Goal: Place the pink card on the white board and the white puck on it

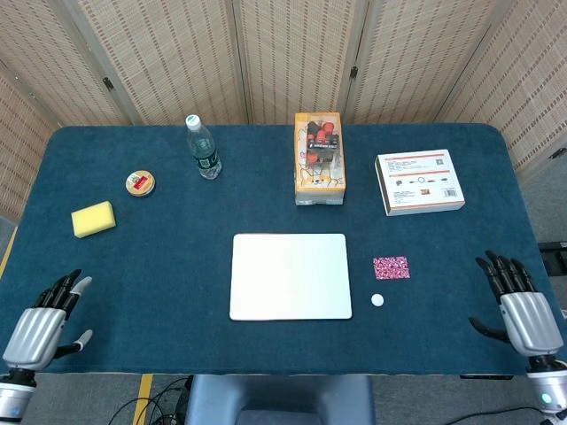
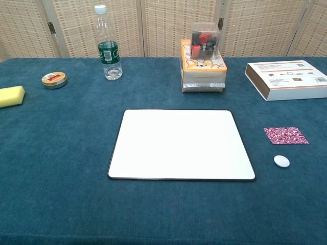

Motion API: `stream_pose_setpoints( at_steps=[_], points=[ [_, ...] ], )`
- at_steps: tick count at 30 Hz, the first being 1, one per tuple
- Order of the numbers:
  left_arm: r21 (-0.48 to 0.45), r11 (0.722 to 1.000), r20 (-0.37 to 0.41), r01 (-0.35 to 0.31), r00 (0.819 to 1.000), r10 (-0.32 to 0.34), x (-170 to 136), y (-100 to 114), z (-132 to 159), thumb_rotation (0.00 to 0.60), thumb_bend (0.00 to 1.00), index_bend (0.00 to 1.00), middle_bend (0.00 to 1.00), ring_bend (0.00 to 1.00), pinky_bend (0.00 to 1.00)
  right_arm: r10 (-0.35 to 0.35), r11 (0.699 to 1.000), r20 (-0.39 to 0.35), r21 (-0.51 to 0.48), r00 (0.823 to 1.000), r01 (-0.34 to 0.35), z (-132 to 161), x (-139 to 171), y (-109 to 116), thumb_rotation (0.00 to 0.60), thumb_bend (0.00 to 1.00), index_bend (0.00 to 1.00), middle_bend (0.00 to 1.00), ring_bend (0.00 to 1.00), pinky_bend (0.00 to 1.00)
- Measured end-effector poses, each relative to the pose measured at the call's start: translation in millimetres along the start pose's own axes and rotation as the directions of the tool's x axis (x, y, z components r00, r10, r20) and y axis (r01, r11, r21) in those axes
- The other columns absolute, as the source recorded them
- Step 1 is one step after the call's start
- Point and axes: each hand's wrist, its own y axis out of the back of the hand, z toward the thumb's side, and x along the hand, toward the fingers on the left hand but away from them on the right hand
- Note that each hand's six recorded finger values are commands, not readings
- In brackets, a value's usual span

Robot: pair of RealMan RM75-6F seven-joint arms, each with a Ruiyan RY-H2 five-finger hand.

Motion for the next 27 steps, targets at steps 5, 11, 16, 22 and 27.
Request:
stream_pose_setpoints(
  at_steps=[5, 11, 16, 22, 27],
  points=[
    [-0.011, 1.000, 0.000, -0.020, 1.000, 0.020, -4.1, 6.2, -2.0, 0.600, 0.29, 0.04, 0.01, 0.09, 0.22, -0.013, 0.999, -0.093, 0.040, 0.996, 0.017, 14.1, -29.9, 12.3, 0.600, 0.08, 0.08, 0.00, 0.00, 0.00],
    [-0.040, 0.999, -0.003, -0.035, 0.999, 0.035, -9.7, 11.8, -6.0, 0.600, 0.29, 0.04, 0.01, 0.09, 0.22, 0.097, 0.995, -0.141, -0.001, 0.985, -0.099, 24.6, -58.1, 16.5, 0.600, 0.08, 0.24, 0.00, 0.00, 0.00],
    [-0.072, 0.997, 0.007, -0.031, 0.999, 0.032, -10.9, 14.1, -7.6, 0.600, 0.29, 0.04, 0.01, 0.09, 0.22, 0.210, 0.977, -0.142, -0.003, 0.967, -0.213, 32.9, -86.0, 12.2, 0.600, 0.09, 0.26, 0.00, 0.00, 0.00],
    [-0.087, 0.996, 0.012, -0.031, 0.999, 0.032, -9.6, 15.8, -9.8, 0.600, 0.29, 0.04, 0.01, 0.09, 0.22, 0.245, 0.969, -0.101, 0.062, 0.964, -0.240, 35.0, -106.5, 5.7, 0.600, 0.09, 0.26, 0.02, 0.00, 0.00],
    [-0.091, 0.996, 0.022, -0.019, 1.000, 0.021, -7.9, 14.2, -8.6, 0.600, 0.29, 0.03, 0.01, 0.09, 0.22, 0.276, 0.956, -0.074, 0.118, 0.958, -0.267, 39.5, -117.0, -10.5, 0.600, 0.09, 0.27, 0.02, 0.00, 0.00]
  ],
)
